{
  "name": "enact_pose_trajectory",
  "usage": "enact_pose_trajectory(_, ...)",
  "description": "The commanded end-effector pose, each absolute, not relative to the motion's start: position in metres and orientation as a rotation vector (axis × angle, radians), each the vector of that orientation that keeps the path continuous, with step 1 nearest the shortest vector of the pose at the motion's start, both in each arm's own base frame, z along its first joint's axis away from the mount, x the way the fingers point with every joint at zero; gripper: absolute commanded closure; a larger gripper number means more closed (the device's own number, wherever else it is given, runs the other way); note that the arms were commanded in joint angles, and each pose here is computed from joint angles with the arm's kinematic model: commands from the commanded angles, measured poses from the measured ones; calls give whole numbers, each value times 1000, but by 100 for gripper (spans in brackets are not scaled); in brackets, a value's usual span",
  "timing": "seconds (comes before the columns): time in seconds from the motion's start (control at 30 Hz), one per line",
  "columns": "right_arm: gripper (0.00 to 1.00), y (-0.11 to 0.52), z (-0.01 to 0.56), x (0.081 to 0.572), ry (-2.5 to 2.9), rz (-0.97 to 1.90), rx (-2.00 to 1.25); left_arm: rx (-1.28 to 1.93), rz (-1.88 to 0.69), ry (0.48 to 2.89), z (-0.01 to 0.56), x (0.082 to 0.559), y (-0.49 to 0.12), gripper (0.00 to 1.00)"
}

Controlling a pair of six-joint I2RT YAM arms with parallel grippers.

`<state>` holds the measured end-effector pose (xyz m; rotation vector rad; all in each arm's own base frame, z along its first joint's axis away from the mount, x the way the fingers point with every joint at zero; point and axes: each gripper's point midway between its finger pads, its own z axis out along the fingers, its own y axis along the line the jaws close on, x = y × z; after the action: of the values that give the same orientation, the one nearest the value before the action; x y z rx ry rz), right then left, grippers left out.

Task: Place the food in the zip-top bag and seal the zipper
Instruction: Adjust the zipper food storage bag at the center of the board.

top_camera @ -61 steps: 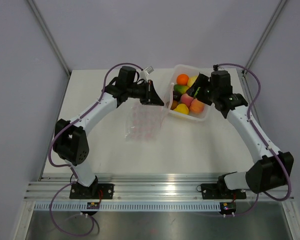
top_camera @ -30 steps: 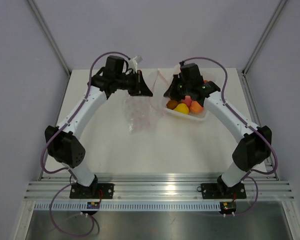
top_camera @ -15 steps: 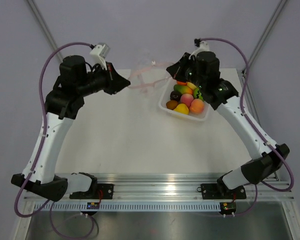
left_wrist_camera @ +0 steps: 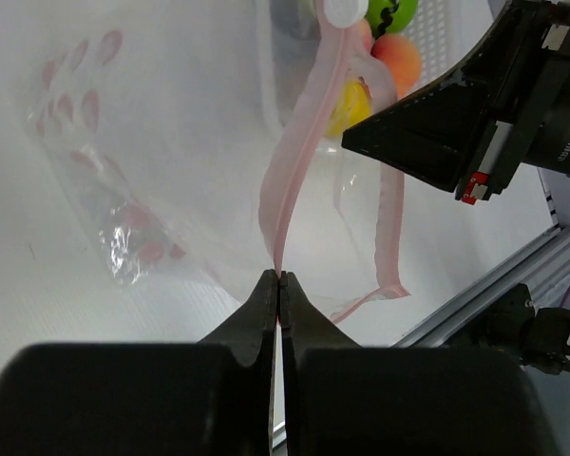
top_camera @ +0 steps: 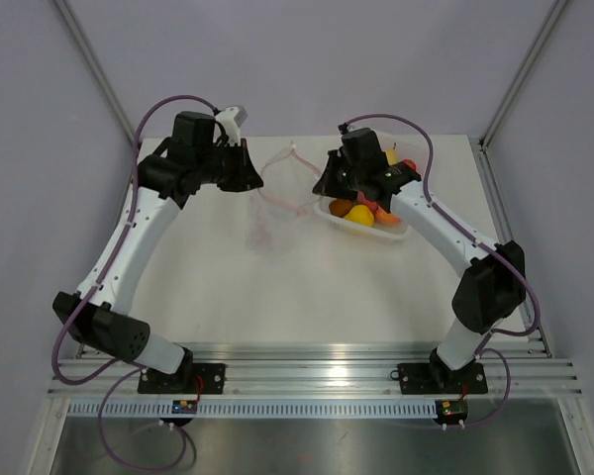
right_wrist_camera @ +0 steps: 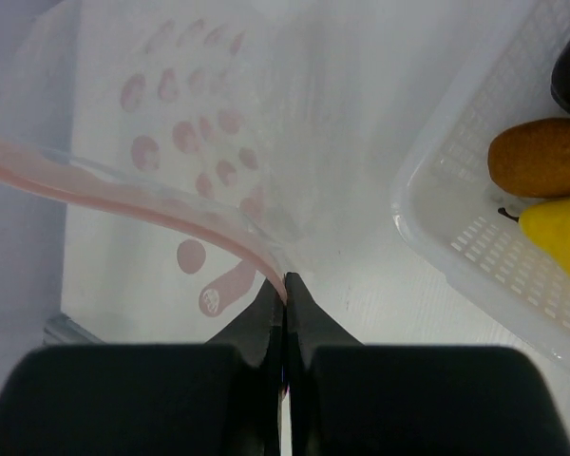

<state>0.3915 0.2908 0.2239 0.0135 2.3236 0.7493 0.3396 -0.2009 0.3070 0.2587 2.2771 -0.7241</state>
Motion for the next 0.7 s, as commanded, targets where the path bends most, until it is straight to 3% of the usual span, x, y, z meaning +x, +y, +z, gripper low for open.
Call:
enact_pose_trajectory(0.0, 100, 290, 256, 394, 2226, 775, 21, 246, -717, 2211, 326, 339, -198, 100)
enact_pose_trajectory(0.1, 98, 290, 236, 389, 2269, 777, 49, 245, -768, 2247, 305, 338, -206, 100)
enact_pose_trajectory(0.2, 85, 286, 224, 387, 2291, 763, 75, 241, -815, 2281, 290, 340, -214, 100)
enact_pose_trajectory(0.23, 74, 285, 221, 386, 2297, 755, 75, 241, -824, 2284, 288, 340, -216, 100)
enact_pose_trajectory(0.47, 45, 283, 226, 382, 2280, 761, 63, 252, -916, 2302, 279, 342, -234, 100)
enact_pose_trajectory(0.67, 42, 275, 260, 379, 2202, 765, 61, 251, -918, 2309, 276, 349, -241, 100)
